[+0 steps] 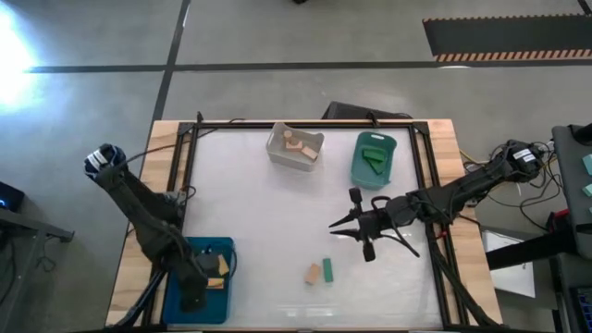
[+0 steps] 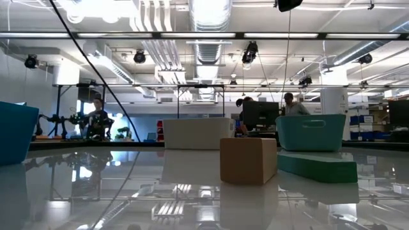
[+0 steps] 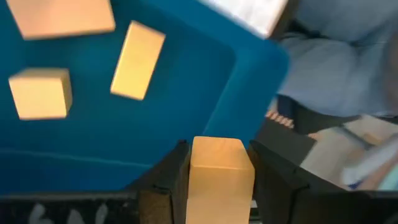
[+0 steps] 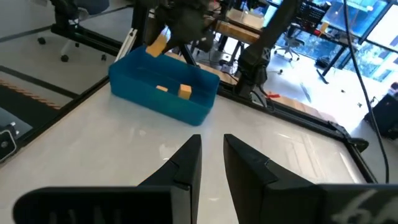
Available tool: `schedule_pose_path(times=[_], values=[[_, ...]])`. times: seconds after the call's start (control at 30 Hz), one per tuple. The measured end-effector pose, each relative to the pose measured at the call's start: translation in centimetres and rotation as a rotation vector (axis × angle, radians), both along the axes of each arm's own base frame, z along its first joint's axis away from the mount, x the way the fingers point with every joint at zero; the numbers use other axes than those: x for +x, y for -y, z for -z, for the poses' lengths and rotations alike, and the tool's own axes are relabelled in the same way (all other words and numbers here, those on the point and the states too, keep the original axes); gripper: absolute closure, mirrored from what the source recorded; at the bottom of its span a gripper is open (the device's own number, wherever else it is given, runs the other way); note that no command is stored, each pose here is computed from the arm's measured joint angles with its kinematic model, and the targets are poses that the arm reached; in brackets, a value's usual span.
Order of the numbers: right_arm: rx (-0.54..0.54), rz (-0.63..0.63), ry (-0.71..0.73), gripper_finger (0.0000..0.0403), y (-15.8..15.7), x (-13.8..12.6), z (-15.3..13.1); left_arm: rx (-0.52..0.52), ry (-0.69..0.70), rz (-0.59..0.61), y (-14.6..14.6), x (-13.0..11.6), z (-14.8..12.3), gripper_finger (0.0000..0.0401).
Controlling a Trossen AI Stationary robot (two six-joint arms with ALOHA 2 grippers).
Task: Sort & place blocks by color
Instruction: Put the yellow block into the blue bin, then put the brown block into the gray bin
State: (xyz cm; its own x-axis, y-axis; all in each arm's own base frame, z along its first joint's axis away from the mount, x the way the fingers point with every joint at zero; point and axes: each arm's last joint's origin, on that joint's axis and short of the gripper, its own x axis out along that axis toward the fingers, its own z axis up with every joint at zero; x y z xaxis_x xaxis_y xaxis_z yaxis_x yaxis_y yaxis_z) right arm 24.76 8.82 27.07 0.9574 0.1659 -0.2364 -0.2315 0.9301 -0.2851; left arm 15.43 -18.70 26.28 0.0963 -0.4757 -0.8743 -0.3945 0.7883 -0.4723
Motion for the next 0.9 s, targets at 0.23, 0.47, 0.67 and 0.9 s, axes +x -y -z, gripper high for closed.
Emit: schedule_pose_path(times=[0.23,0.47,0.67,0.9], values=[[0.042,0.034,-0.005,0.0344,0.6,0.2,0.0,0.133,-0.115,0.065,2.6,-0.4,4.0,0.0285],[0.046,0.053,0.001,0.0344,1.0,0.4,-0.1,0.267,-0.203,0.175,3.6,0.1,7.8,0.0285],[0.071,0.073,0.000,0.0344,1.4,0.5,-0.1,0.304,-0.223,0.225,3.9,0.2,9.0,0.0237],[0.097,0.077,-0.005,0.0344,1.3,0.5,-0.1,0.303,-0.227,0.226,3.7,0.1,8.7,0.0227]])
